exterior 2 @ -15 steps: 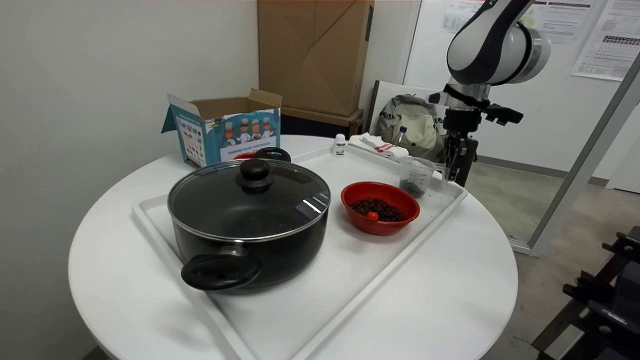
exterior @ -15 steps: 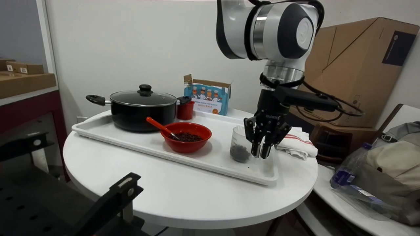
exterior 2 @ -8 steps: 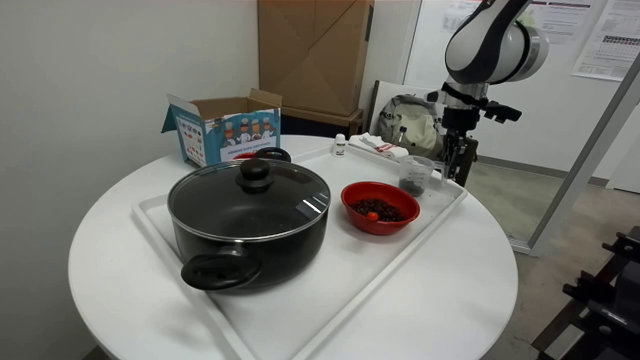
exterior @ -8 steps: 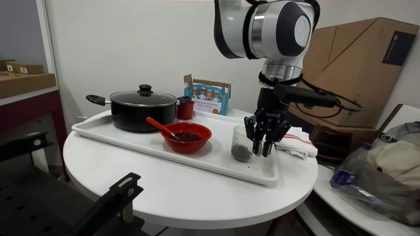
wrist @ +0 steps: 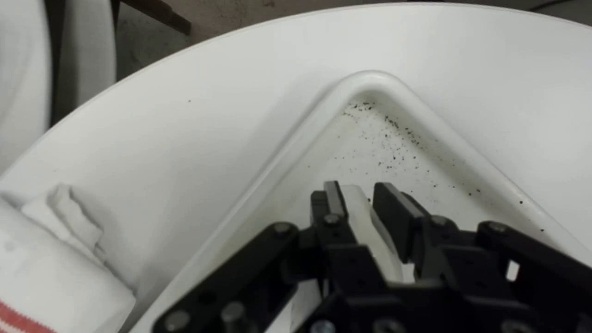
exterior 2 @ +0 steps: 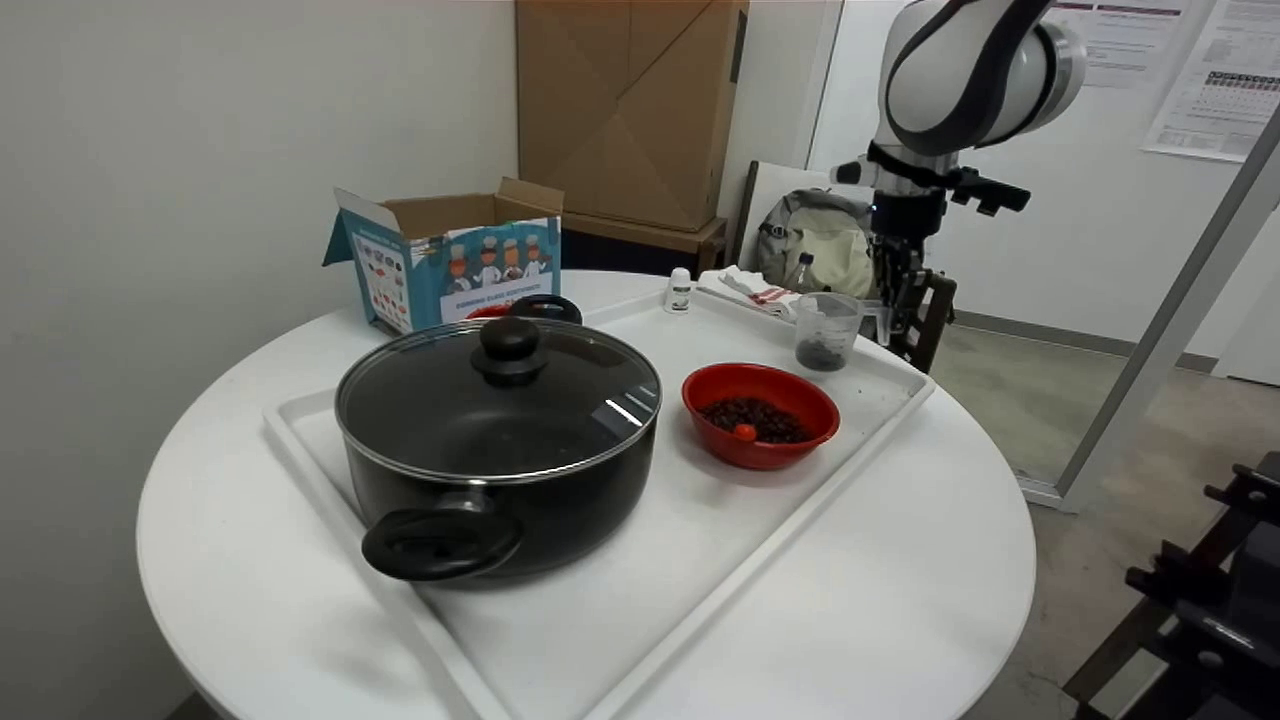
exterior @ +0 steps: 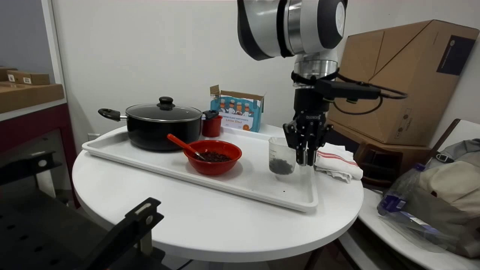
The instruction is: Pour some beans from the jar into the red bowl
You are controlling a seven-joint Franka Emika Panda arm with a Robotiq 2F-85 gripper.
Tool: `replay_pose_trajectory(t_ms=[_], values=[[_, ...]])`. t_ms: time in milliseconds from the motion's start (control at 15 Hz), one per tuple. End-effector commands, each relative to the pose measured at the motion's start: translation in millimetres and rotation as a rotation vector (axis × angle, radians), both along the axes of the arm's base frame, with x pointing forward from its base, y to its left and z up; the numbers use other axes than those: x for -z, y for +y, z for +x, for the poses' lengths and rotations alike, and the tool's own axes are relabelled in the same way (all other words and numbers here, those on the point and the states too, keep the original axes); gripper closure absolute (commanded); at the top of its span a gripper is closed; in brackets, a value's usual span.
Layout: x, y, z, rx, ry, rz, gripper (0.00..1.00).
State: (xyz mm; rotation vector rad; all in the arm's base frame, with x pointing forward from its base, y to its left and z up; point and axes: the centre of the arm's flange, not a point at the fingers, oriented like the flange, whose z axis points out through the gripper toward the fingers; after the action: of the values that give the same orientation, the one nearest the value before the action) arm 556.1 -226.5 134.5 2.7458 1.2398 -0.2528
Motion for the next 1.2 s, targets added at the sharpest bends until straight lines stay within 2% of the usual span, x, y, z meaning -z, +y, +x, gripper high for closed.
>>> replay_pose_trajectory(t_ms=[0,333,733,1000,1133], values=[[-23.0,25.9,15.1,-0.112,-0.034,-0.081,0.88],[-48.5,71.2,34.3,-0.332,-0.062,-0.137,0.87],[-67.9,118.6,46.5,-0.572,-0.037,-0.199,0.88],[-78.9,152.7,48.7,-0.761,-0.001,-0.31,0.88],[-82.6,171.5,47.7,-0.842,0.019,-0.394,0.88]])
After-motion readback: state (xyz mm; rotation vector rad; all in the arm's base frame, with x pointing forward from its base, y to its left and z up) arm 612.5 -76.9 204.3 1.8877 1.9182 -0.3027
